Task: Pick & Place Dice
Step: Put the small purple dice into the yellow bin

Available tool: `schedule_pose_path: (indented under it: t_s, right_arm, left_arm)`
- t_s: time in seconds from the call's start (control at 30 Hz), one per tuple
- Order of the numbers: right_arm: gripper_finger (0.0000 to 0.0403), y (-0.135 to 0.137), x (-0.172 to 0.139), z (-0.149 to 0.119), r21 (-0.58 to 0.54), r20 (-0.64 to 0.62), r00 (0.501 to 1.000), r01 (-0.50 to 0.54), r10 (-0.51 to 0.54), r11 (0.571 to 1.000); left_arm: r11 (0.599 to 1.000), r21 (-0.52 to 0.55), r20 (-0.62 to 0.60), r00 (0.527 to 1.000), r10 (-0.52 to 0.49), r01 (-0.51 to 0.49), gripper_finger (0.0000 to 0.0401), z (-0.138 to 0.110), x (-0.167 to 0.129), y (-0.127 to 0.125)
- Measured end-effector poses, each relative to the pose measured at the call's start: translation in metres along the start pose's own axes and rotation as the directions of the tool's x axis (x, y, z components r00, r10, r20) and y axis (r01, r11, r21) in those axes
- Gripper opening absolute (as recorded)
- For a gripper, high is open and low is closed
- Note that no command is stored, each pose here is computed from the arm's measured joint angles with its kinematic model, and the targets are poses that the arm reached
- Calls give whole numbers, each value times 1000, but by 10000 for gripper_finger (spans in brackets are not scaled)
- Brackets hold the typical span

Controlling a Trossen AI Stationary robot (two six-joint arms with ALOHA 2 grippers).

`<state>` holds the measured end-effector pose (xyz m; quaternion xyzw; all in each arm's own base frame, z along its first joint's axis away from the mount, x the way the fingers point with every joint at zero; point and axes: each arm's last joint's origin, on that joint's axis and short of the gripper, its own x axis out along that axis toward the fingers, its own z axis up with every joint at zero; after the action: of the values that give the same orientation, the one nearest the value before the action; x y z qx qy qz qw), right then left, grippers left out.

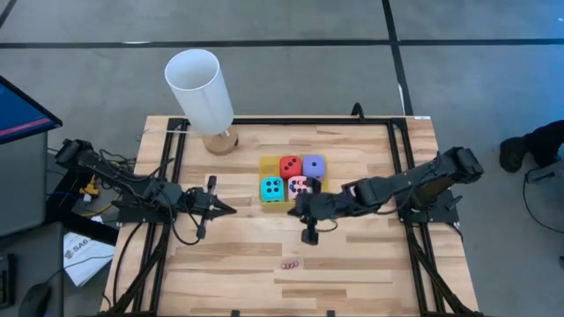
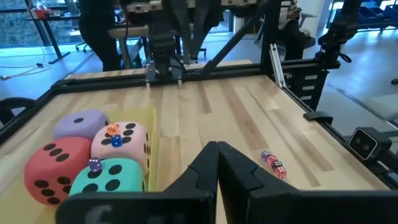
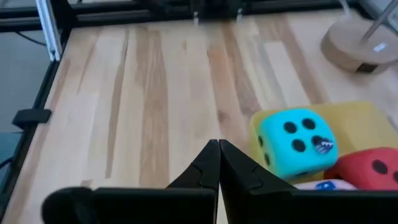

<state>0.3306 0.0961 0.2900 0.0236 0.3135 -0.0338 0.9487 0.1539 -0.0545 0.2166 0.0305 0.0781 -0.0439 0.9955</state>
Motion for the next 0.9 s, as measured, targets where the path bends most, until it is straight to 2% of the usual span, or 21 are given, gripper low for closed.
schedule_pose_path:
  t_s: [0.2, 0.43, 0.67, 0.8, 0.9]
  right_arm:
    - [0, 21, 17, 1, -59, -182, 983, 10, -20, 998]
    - [0, 42, 43, 4, -129, -333, 941, 13, -56, 992]
    - [0, 58, 56, 15, -147, -358, 933, -16, -38, 989]
    - [0, 60, 56, 19, -198, -341, 940, -44, -27, 979]
    - [0, 60, 58, 18, -170, -341, 940, -33, -27, 985]
  left_arm:
    - [1000, -1, 0, 1000, 0, 0, 0, 0, 0, 0]
    - [1000, -1, 3, 1000, 0, 0, 0, 0, 0, 0]
    - [1000, -6, 9, 1000, 1, 0, 0, 1, 0, 0]
    - [1000, -10, 6, 1000, 1, -1, 0, 1, 0, 0]
    - [1000, -8, 2, 1000, 1, -1, 0, 0, 0, 0]
